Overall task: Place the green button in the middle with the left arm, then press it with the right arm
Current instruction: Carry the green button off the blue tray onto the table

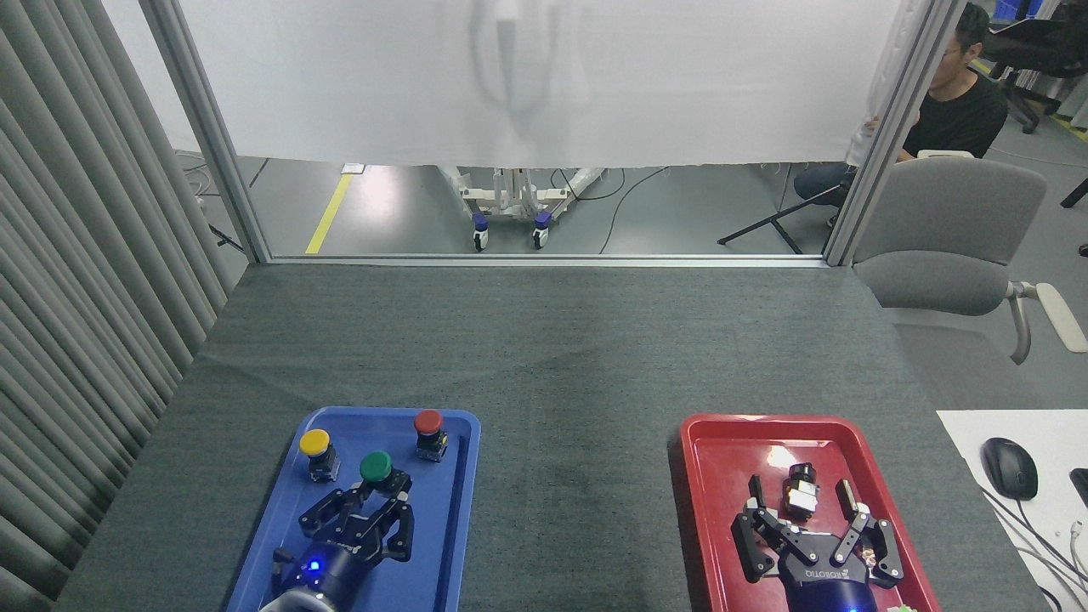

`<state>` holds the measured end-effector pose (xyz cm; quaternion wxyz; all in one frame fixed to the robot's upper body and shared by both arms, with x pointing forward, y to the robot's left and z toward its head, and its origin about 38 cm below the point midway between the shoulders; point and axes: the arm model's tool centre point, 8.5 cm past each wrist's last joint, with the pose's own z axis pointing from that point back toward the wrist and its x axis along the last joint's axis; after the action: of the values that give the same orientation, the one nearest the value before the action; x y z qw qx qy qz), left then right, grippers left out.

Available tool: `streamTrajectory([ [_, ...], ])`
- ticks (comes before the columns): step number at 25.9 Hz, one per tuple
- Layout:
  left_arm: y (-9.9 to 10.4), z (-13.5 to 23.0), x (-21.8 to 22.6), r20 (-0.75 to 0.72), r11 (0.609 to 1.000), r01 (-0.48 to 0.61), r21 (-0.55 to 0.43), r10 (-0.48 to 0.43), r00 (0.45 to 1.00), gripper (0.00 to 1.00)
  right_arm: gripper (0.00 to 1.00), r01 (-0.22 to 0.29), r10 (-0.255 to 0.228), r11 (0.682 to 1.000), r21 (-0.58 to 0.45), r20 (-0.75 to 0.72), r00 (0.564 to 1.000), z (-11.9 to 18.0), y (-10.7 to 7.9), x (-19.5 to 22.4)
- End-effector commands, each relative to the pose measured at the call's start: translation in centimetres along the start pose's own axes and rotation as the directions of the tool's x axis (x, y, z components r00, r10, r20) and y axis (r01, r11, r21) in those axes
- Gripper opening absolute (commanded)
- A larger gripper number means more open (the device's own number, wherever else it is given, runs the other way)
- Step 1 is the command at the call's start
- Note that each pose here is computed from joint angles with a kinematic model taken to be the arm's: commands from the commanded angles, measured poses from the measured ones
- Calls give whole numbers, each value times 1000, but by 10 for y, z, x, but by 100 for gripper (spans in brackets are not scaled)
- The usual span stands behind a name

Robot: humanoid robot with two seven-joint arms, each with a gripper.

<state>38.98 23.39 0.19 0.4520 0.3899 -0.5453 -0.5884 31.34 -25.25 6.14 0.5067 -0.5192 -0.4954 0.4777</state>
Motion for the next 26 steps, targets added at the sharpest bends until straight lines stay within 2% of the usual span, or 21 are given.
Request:
streamTrajectory([
  [1,29,-34,52,191,998,24,58,-35,981,0,100,2,-2,1000,5,-1,1000,0,1,0],
  [2,34,-45,72,244,998,38,59,-51,969,0,100,2,-2,1000,5,-1,1000,0,1,0],
  [5,29,-74,110,326,998,55,14,-56,944,0,100,-1,1,1000,6,-1,1000,1,2,0],
  [8,12,-91,139,374,995,78,-63,-49,926,0,100,-2,2,1000,6,1,1000,0,2,0],
  [11,5,-97,164,402,990,104,-93,-59,914,0,100,-4,4,1000,4,0,1000,0,1,-1],
  [21,-14,-95,176,368,985,94,-146,-34,929,0,100,-21,21,1000,3,0,1000,0,1,-8],
  [26,-18,-92,174,367,983,100,-151,-38,930,0,100,-2,2,1000,6,2,1000,0,2,-5],
])
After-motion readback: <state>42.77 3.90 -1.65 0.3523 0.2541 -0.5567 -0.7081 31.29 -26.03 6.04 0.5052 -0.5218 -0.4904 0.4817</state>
